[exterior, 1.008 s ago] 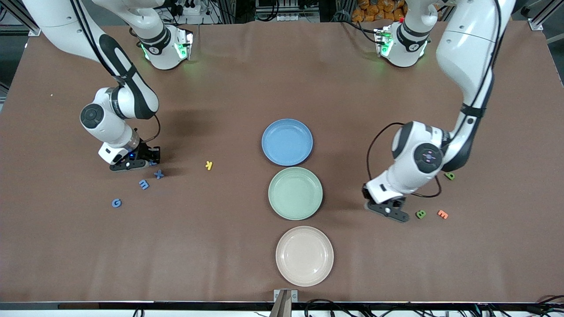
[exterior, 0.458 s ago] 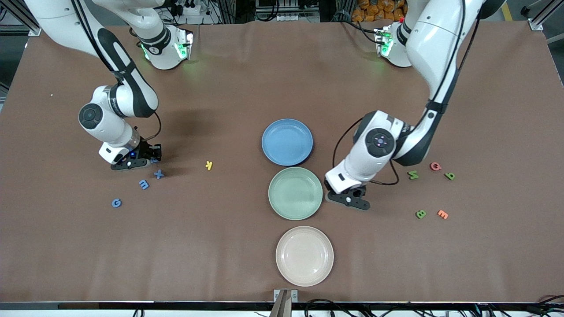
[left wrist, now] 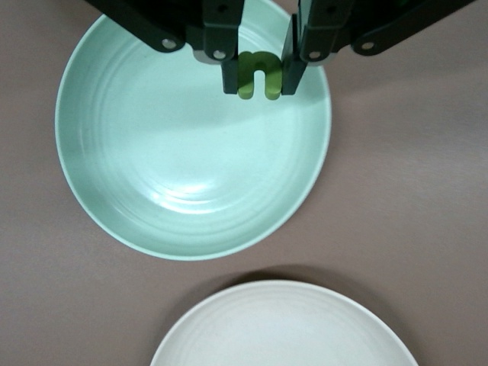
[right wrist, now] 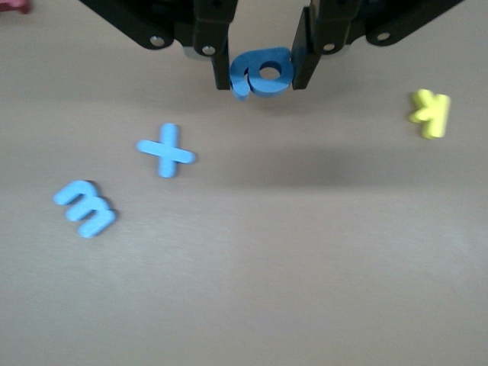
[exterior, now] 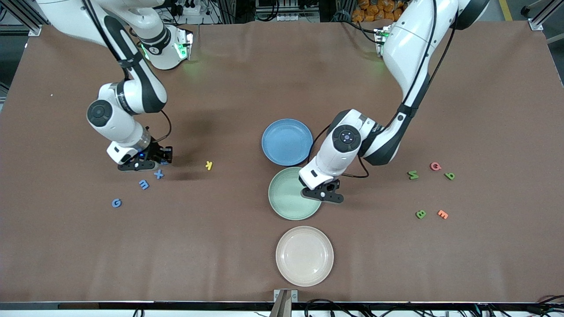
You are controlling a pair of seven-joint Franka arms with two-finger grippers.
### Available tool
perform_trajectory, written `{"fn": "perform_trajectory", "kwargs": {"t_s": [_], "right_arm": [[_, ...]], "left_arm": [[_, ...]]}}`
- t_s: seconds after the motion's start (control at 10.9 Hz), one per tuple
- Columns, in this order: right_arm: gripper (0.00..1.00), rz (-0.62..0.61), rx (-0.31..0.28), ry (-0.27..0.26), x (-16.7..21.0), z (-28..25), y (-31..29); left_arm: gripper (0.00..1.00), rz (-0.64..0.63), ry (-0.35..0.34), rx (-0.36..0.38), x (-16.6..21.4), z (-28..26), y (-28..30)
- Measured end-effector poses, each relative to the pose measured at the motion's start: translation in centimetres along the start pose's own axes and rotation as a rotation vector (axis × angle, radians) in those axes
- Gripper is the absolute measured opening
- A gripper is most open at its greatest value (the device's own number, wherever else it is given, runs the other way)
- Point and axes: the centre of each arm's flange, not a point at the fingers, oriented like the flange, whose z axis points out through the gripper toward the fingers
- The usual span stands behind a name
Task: Sort letters by color into matching plates
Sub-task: 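Carry the u into the green plate while the right gripper carries a, then release the a on the blue plate while the left gripper returns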
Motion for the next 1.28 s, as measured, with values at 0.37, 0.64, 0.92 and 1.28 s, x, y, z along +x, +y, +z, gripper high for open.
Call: {"fn": "perform_trajectory", "kwargs": {"t_s": [0.37,0.64,0.92,1.28], "right_arm": [[0.37,0.06,0.021,0.02,-0.1,-0.9,-6.9],[0.37,0.081,0.033,0.012,-0.8,-1.5,-11.9],[0.37,0.082,0.03,-0.038,-0.4,-3.3,-19.2],[0.37,0.054,0.058,-0.037,0.2,-2.2,-26.2]], "left_arm": [[0.4,-0.131,0.003,-0.016,-1.0,2.2,2.1],[0.78,-0.136,0.023,-0.008,-0.4,1.9,1.7],[1.0,-0.163,0.048,0.049,1.9,0.8,-2.8],[1.0,-0.046,-0.02,0.11,3.9,-1.8,-9.6]]}}
